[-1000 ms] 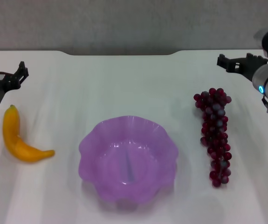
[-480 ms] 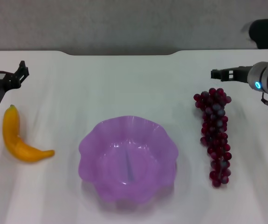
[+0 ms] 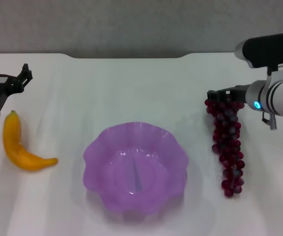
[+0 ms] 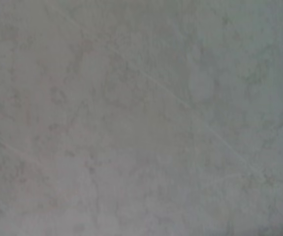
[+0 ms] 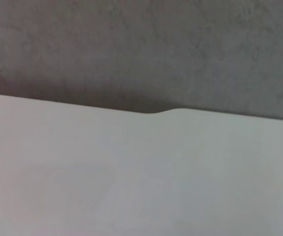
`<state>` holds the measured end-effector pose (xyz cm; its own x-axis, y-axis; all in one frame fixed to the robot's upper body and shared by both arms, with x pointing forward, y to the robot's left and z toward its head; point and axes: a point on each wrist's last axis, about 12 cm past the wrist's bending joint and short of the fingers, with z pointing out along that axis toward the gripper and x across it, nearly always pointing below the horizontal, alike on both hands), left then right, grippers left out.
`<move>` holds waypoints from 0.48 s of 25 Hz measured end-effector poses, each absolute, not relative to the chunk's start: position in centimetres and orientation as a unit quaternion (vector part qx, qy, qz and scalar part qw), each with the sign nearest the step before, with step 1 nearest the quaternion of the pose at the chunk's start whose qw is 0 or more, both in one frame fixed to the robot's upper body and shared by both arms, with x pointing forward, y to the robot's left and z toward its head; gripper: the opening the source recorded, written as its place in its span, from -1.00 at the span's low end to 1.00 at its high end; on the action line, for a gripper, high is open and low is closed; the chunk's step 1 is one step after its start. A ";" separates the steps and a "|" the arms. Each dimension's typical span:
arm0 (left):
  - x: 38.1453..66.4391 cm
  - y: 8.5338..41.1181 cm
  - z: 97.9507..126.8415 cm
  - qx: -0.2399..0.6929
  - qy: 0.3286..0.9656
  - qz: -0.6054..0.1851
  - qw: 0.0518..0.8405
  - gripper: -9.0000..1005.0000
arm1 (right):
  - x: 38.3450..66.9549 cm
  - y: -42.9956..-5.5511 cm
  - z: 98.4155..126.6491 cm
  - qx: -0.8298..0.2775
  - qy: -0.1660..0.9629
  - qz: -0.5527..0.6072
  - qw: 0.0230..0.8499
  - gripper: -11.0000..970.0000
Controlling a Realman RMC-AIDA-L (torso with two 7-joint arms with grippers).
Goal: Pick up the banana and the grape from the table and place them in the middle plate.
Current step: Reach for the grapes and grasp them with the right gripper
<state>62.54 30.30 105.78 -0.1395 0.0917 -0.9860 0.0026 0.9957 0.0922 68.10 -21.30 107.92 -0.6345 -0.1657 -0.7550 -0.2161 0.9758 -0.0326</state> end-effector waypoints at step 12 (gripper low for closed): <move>62.3 30.4 105.6 0.031 0.756 0.035 0.653 0.77 | 66.7 -21.3 106.4 -0.104 0.915 0.038 0.388 0.78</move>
